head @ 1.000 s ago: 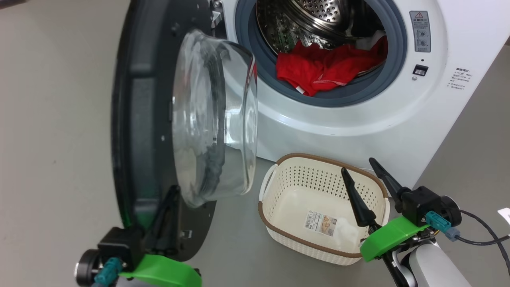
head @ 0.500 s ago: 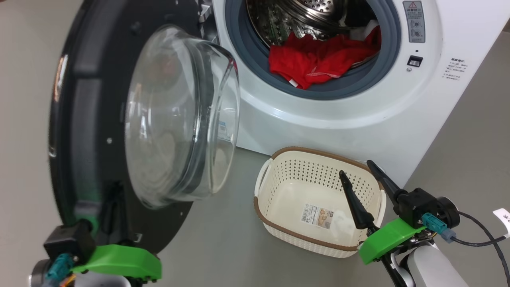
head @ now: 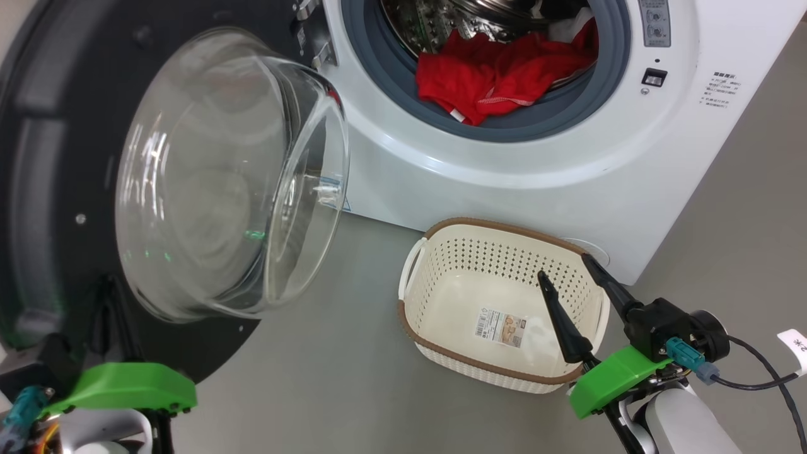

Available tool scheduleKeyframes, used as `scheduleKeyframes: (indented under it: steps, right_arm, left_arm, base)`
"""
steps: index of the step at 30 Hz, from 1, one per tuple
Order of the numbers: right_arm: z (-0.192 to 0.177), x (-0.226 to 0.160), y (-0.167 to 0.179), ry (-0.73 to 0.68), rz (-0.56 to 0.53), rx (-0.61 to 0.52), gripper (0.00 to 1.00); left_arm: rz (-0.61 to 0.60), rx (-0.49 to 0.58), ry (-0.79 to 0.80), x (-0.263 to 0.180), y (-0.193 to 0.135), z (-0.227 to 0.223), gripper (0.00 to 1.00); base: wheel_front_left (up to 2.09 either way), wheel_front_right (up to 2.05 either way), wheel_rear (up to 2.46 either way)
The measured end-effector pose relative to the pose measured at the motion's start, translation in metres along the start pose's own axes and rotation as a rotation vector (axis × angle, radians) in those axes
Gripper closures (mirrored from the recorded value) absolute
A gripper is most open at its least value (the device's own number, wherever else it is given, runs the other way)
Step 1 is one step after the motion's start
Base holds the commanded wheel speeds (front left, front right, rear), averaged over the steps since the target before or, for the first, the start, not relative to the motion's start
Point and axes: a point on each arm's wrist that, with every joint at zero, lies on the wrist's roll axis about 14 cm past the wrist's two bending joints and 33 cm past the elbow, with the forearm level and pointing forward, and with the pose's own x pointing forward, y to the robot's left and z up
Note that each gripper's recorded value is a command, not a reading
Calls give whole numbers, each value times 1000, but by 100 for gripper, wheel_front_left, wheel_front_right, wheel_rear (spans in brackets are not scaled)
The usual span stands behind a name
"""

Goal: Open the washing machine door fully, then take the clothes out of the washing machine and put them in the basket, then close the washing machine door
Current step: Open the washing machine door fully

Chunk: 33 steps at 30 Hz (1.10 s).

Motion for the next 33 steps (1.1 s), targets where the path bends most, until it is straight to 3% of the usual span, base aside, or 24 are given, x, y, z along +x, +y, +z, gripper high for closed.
scheduleKeyframes:
  steps: [33]
  right_arm:
    - [-32, -2, -29, 69, -45, -19, 0]
  left_arm:
    - [167, 58, -63, 62, 48, 4, 100]
  base:
    - [0, 0, 0]
